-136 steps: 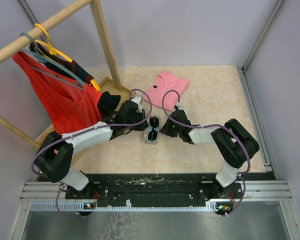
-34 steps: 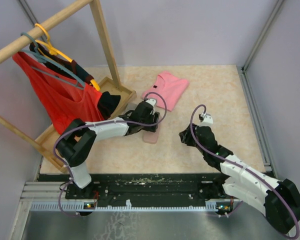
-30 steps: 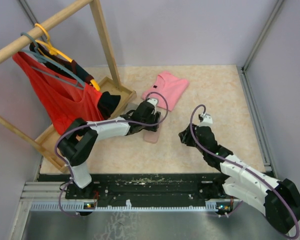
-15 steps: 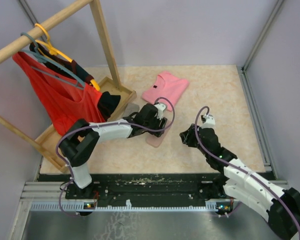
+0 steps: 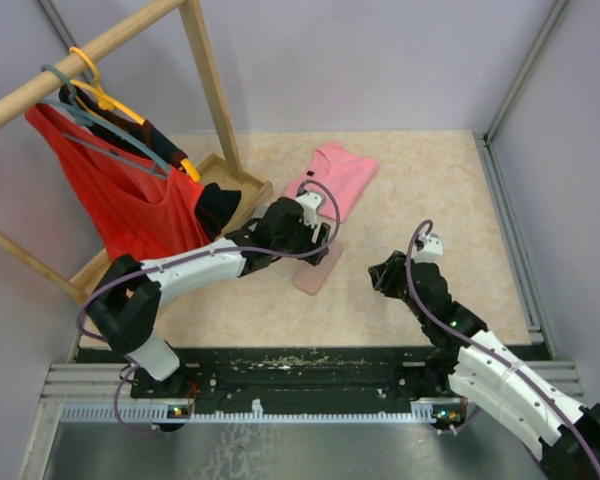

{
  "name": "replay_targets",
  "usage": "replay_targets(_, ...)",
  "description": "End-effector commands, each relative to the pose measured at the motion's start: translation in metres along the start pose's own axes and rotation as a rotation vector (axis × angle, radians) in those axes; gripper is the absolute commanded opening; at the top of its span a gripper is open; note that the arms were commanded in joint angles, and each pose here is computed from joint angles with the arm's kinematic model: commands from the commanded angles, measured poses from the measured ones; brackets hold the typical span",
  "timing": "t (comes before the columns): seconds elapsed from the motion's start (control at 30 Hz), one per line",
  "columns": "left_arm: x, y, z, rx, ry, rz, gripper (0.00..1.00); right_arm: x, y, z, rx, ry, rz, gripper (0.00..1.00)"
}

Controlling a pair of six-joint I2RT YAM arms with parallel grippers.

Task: Organize the sunglasses
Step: Adjust the sunglasses case at the center of the board, then reset both arms

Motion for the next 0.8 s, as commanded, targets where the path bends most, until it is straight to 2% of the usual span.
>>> replay_targets(0.0,0.023,0.005,-0.021,0.038,-0.080,-0.030,0.79,0.009,0.005,-0.021,-0.025,-0.062,0.012,0.39)
replay_targets(0.13,0.036,0.017,-0.017,0.074,-0.091,-0.100,0.79,0.010,0.003,-0.017,-0.051,-0.027,0.043,0.39)
replay_targets(0.4,0.047,0.055,0.026,0.196,-0.041,-0.315,0.79,-0.014,0.011,-0.001,-0.030,0.100,0.050,0.38)
replay_targets(0.63,0.051,0.106,0.016,0.272,-0.131,-0.445,0.83,-0.044,0.028,0.012,-0.021,0.193,0.000,0.39)
replay_targets(0.77,0.048,0.123,0.008,0.261,-0.149,-0.494,0.85,-0.056,0.033,0.018,-0.031,0.233,-0.022,0.40)
Point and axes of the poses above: each gripper's point midway between its finger pads, its own x axis back along the fingers, its own y axis along the line the jaws close on, z = x × y, the point moved 4 cm from there along x, back along the fingers
